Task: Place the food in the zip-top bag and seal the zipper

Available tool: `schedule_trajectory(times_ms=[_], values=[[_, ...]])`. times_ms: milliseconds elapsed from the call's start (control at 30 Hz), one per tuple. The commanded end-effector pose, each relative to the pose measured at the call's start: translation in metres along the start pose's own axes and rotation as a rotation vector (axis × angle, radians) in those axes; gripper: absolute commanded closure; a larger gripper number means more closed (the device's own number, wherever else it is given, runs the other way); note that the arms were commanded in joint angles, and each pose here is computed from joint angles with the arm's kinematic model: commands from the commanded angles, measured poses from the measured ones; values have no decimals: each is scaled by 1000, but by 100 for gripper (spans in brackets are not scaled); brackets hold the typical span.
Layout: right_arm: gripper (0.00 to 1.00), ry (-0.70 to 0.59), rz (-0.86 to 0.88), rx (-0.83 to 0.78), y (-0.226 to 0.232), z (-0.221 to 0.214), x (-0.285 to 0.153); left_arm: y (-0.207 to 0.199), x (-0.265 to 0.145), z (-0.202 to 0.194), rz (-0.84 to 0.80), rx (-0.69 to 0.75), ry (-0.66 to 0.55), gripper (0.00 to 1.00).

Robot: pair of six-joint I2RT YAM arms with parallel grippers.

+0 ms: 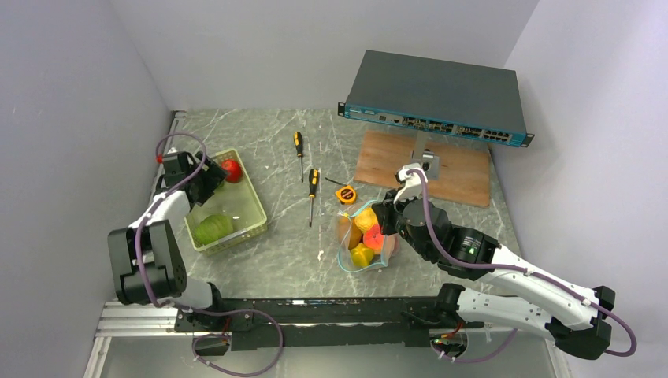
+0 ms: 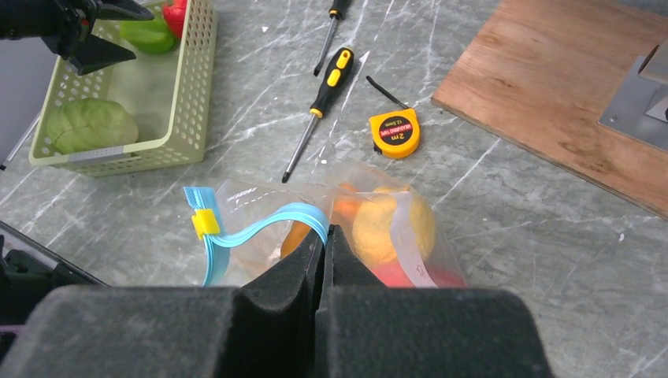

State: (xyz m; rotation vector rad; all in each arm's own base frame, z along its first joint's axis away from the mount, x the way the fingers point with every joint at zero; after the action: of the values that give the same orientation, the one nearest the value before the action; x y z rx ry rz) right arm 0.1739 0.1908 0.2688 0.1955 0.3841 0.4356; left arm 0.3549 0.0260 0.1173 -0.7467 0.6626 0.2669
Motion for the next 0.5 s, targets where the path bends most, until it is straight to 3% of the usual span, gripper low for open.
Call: schedule_trajectory(times_ms=[0, 467], values=[[100, -69, 19, 8, 5, 17, -1, -25, 13, 28, -130, -72, -58, 13], [100, -59, 16, -21, 8, 17, 4, -27, 42, 35, -148, -262, -71, 19]])
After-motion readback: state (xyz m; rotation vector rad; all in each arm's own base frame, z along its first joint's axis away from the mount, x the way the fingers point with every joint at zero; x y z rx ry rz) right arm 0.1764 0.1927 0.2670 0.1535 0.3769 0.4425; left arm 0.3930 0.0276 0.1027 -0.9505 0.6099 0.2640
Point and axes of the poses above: each gripper's point midway between its finger pads, its own x axis out along the fingers, its own y axis along the line the jaws close on, z = x × y, the point moved 3 cm from there along -x, back along the fingers, and after that the axes turned 2 degrees about x, right-handed, at the moved point
